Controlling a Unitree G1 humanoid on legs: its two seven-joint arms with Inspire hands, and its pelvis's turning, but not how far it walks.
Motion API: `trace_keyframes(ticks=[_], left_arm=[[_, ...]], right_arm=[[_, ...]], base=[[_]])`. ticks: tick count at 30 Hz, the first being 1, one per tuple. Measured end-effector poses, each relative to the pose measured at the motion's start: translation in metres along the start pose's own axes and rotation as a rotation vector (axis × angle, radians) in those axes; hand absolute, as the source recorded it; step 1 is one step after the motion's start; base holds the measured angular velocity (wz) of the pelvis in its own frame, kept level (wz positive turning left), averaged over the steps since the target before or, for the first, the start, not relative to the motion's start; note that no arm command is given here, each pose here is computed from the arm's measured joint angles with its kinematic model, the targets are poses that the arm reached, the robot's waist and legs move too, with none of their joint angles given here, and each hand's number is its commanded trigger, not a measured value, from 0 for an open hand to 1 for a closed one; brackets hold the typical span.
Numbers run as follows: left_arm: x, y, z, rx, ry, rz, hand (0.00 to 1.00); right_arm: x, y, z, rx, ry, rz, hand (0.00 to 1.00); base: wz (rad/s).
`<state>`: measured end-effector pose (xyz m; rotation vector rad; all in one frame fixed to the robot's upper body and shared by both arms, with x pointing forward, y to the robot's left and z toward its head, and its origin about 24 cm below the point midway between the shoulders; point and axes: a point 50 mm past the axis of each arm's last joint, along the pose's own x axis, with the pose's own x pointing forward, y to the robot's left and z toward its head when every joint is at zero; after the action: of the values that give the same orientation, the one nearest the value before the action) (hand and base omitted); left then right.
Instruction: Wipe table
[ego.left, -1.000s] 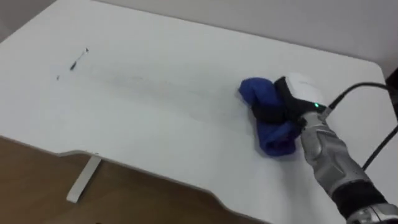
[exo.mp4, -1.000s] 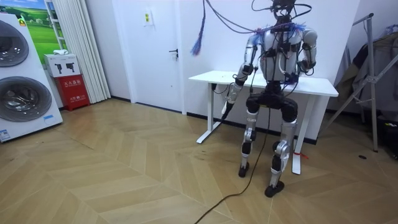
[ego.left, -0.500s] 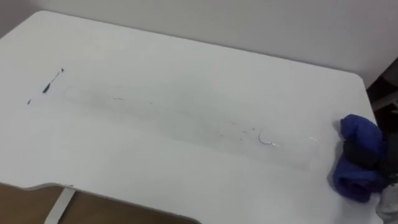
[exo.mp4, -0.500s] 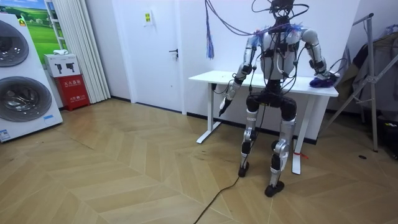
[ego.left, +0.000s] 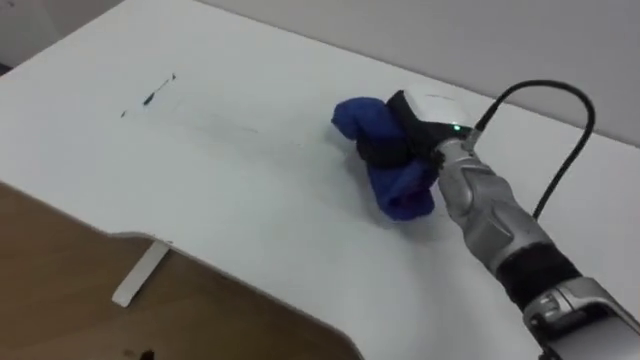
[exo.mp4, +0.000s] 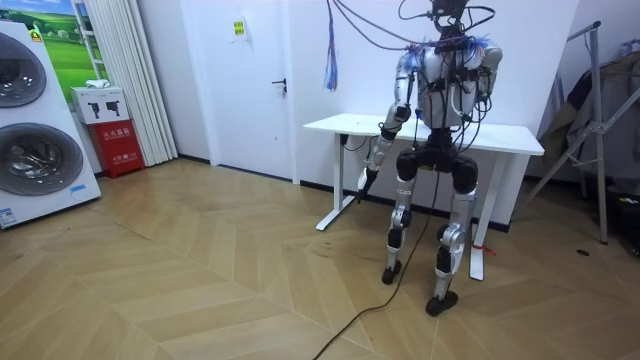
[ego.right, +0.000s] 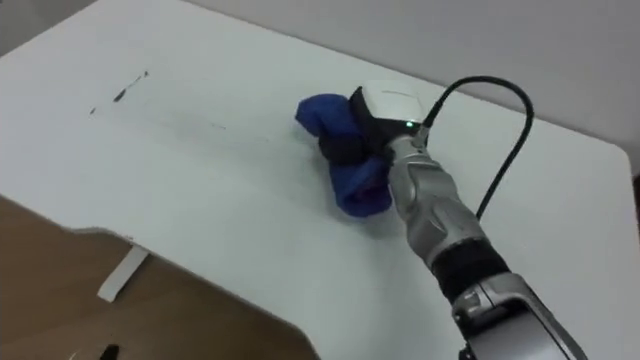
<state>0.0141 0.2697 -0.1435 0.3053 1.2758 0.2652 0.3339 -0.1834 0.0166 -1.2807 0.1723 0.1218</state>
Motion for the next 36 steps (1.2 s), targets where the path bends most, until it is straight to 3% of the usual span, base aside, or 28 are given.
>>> trace_keyframes(ticks=[2,6,10,16,26,32,36], left_arm=[[0.0,0.003,-0.002,-0.015,0.005,0.003,0.0],[-0.002,0.006,-0.007,-0.044,0.016,0.017,0.0],[0.0,0.012,0.017,-0.071,-0.093,0.06,0.0],[0.001,-0.001,0.039,-0.064,-0.16,0.01,0.0],[-0.001,-0.004,0.025,-0.076,-0.118,-0.004,0.0],[-0.004,-0.002,0.001,-0.071,-0.046,0.009,0.0],[-0.003,0.009,0.0,-0.084,-0.043,0.052,0.0]], right_arm=[[-0.016,0.018,-0.036,0.025,0.111,0.043,1.0],[-0.04,0.021,-0.073,0.117,0.189,-0.06,1.0],[-0.053,0.026,-0.095,0.152,0.274,-0.073,1.0],[-0.045,0.02,-0.09,0.105,0.283,-0.051,1.0],[-0.035,0.015,-0.079,0.059,0.256,-0.033,1.0],[-0.066,0.041,-0.102,0.09,0.289,-0.093,1.0],[-0.102,0.052,-0.137,0.158,0.441,-0.167,1.0]], base=[[0.17],[-0.09],[-0.07],[-0.18],[-0.07],[0.23],[0.12]])
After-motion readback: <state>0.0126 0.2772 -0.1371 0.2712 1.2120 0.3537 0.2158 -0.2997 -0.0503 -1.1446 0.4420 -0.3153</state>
